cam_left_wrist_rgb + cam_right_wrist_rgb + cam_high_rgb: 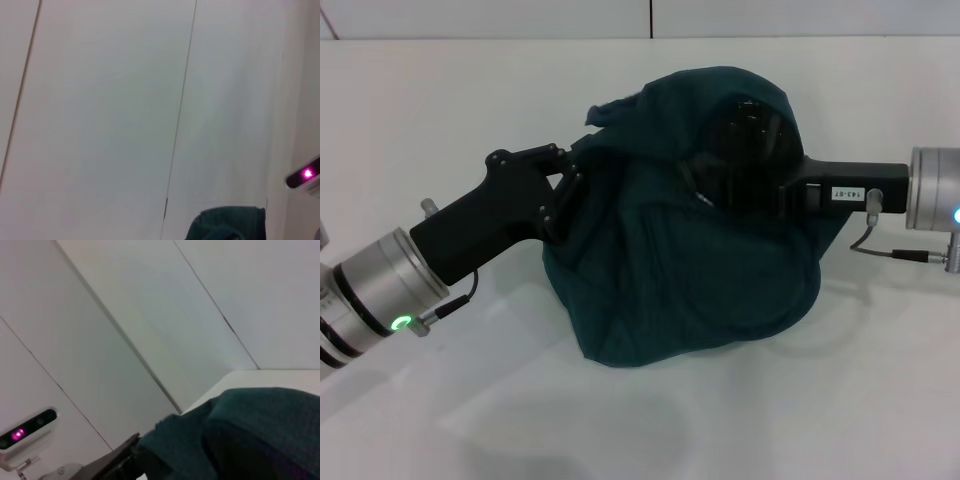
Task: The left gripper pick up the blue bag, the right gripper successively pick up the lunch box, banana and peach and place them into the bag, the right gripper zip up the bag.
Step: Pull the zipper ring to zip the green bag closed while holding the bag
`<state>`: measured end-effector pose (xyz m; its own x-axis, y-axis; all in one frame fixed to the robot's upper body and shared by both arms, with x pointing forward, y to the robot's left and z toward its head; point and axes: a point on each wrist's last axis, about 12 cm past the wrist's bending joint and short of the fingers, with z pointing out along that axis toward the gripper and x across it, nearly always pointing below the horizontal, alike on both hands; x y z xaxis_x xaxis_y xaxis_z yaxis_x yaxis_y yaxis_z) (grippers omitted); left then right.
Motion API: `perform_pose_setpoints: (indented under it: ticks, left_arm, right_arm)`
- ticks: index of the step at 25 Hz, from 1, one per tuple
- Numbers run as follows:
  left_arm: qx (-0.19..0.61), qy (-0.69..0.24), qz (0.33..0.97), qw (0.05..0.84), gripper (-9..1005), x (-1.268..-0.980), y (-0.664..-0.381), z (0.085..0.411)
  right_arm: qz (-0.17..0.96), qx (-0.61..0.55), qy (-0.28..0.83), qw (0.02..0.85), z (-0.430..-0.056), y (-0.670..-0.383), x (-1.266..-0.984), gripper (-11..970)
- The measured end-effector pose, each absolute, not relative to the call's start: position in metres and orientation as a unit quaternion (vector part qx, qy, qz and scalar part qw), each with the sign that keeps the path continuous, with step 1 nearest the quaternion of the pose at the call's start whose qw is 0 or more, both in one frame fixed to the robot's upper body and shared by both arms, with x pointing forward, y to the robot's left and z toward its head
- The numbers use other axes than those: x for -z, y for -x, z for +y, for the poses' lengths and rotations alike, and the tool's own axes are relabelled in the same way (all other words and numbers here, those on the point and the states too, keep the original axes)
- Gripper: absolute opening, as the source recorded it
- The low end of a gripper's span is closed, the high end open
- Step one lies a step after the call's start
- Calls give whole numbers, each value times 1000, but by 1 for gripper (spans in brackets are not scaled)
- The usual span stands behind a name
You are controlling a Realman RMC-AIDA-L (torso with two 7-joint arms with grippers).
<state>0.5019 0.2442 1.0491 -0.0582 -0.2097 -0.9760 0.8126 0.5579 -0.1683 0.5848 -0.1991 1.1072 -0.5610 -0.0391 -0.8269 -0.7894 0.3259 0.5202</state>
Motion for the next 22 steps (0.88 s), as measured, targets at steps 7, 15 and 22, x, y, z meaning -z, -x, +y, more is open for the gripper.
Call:
perform_pose_setpoints:
  ticks: [7, 15, 22]
  left_arm:
    - [400, -247, 607, 640, 50, -1049, -502, 244]
    - [401, -247, 607, 640, 50, -1049, -502, 244]
    - [405, -248, 603, 641, 50, -1050, -501, 243]
  right_arm:
    - [724, -504, 285, 374, -206, -582, -1106, 108]
    - [721, -511, 271, 381, -222, -577, -1107, 7]
    - [720, -515, 270, 379, -219, -576, -1106, 25]
